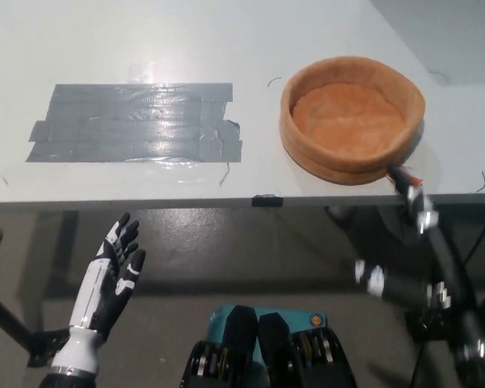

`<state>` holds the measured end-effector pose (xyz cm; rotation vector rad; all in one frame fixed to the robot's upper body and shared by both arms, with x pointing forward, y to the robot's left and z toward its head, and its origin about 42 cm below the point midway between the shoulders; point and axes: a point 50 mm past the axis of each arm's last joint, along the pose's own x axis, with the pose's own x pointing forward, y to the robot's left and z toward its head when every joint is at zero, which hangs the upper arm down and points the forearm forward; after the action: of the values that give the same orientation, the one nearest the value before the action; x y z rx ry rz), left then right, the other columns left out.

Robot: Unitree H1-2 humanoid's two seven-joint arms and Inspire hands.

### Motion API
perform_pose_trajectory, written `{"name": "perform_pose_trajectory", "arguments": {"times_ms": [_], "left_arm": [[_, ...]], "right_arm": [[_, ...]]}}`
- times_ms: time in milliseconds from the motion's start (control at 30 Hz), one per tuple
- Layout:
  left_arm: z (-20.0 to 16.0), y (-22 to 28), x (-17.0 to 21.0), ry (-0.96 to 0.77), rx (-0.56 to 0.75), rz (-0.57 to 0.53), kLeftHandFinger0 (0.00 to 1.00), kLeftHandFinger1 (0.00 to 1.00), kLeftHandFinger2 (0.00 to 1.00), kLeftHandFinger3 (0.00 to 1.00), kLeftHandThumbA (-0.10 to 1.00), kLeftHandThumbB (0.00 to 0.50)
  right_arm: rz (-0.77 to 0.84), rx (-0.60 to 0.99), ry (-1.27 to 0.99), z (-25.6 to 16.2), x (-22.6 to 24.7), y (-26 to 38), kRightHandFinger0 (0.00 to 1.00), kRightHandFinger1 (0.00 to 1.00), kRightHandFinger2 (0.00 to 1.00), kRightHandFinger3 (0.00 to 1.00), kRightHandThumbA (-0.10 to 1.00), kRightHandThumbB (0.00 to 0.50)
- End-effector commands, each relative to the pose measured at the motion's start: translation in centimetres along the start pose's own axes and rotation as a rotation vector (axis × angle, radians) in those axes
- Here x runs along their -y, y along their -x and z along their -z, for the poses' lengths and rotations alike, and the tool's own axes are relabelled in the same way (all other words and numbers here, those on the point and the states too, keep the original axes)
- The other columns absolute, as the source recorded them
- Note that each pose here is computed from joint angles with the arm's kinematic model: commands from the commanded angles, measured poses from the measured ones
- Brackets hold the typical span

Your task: An emotional support dumpling is kept in a soft plate infront in the middle of the desk infront of the robot. The robot extends its right arm to pick up the dumpling and hands it to a person

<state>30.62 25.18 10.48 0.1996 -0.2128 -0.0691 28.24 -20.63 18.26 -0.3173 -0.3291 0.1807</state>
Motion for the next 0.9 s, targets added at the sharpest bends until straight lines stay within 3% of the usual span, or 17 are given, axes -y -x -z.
{"name": "perform_pose_trajectory", "arguments": {"times_ms": [0,33,200,333,467,533,800,867], "left_arm": [[-0.4,0.6,-0.6,-0.002,0.048,0.007,1.00,1.00,1.00,1.00,0.82,0.331],[-0.1,1.1,-0.4,-0.014,0.030,0.009,1.00,1.00,1.00,1.00,0.84,0.351],[0.2,1.7,-0.3,-0.023,0.016,0.014,1.00,1.00,1.00,1.00,0.82,0.344],[0.3,2.0,-0.1,0.003,0.007,0.010,1.00,1.00,1.00,1.00,0.79,0.354],[0.3,2.4,-0.1,-0.027,0.012,0.029,1.00,1.00,1.00,1.00,0.82,0.352],[0.2,2.5,-0.1,-0.038,0.013,0.031,1.00,1.00,1.00,1.00,0.84,0.362],[-0.1,2.2,-0.1,-0.041,0.014,0.032,1.00,1.00,1.00,1.00,0.84,0.377],[-0.1,2.2,-0.1,-0.036,0.016,0.033,1.00,1.00,1.00,1.00,0.83,0.373]], "right_arm": [[-0.046,-0.007,-0.093,1.9,-1.2,1.8,1.00,1.00,1.00,1.00,0.86,0.297],[-0.057,-0.056,-0.093,3.2,-1.4,2.4,1.00,1.00,1.00,1.00,0.88,0.295],[-0.077,-0.147,-0.108,6.1,-1.5,3.3,1.00,1.00,1.00,1.00,0.85,0.296],[-0.083,-0.151,-0.095,6.5,-1.7,3.8,1.00,1.00,1.00,1.00,0.85,0.280],[-0.092,-0.175,-0.100,6.7,-1.9,4.6,1.00,1.00,1.00,1.00,0.86,0.291],[-0.092,-0.169,-0.107,6.8,-1.8,4.6,1.00,1.00,1.00,1.00,0.85,0.267],[-0.090,-0.173,-0.108,6.7,-1.6,4.5,1.00,1.00,1.00,1.00,0.87,0.298],[-0.096,-0.172,-0.104,6.7,-1.6,4.4,1.00,1.00,1.00,1.00,0.86,0.263]]}}
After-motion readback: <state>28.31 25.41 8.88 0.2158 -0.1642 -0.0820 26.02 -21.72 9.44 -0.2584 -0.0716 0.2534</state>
